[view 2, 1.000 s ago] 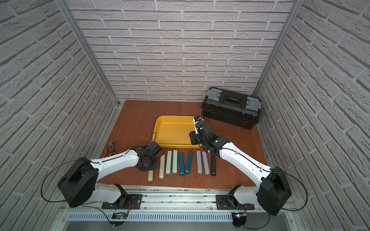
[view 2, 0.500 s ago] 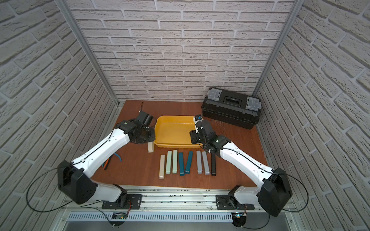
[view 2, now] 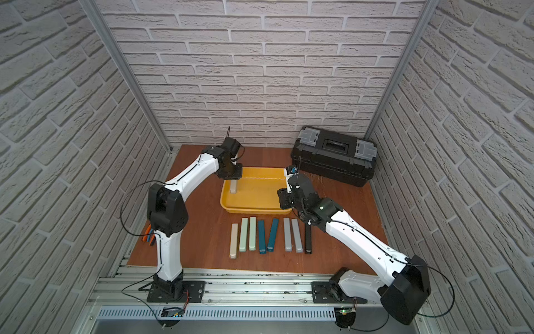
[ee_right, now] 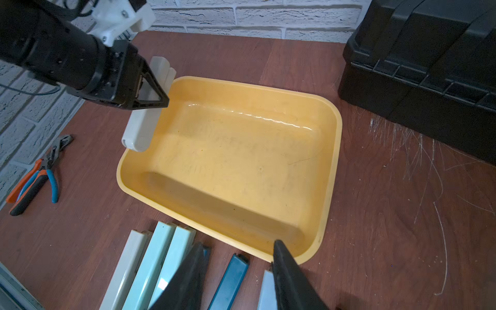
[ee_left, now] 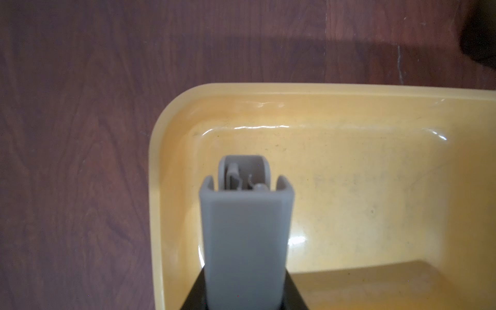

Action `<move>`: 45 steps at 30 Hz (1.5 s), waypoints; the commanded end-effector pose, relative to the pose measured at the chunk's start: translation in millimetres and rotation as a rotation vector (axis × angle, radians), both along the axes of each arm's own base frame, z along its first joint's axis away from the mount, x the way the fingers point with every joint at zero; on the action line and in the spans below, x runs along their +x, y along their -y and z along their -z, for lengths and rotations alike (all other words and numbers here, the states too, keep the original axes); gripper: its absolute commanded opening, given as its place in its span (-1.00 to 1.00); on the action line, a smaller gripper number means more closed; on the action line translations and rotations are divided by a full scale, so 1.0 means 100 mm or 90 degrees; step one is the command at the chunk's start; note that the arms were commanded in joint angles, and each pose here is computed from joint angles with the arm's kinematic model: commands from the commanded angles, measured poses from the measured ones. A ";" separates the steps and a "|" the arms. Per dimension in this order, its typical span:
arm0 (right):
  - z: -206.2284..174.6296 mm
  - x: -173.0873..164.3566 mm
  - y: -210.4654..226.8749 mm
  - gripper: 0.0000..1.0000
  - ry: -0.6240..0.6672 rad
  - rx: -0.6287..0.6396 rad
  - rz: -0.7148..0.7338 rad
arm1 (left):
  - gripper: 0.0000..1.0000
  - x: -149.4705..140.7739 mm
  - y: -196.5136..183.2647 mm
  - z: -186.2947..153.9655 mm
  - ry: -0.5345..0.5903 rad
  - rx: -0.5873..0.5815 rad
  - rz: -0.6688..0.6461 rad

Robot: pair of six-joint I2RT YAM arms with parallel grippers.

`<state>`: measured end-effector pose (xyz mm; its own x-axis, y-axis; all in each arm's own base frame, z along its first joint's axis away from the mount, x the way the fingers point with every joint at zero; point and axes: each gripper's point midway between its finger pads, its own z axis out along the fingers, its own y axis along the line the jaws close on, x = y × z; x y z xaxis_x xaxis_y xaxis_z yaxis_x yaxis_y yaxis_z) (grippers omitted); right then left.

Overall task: Put the pruning pliers into the storage box
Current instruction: Place the pruning pliers in the storage box.

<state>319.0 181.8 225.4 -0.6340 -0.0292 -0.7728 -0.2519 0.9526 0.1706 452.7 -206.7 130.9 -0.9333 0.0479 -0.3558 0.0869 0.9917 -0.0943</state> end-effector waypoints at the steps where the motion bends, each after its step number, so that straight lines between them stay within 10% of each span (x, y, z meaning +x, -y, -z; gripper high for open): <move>1: -0.01 -0.03 0.01 -0.15 0.000 0.003 0.007 | -0.66 0.07 0.04 0.11 -0.019 0.000 0.026; 31: 0.41 0.00 -0.07 -0.16 -0.071 -0.013 0.006 | -0.67 0.19 -0.31 1.15 -0.083 0.086 -0.023; 45: 0.42 0.01 -0.07 -0.13 -0.072 -0.014 0.008 | -0.40 0.22 -0.35 1.03 -0.067 0.089 -0.040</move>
<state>319.2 186.0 180.0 -0.7295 -0.0487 -0.6823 -0.2193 0.9614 0.1659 471.0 -184.8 29.8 -0.9691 0.0554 -0.2404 0.0560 0.9984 0.0042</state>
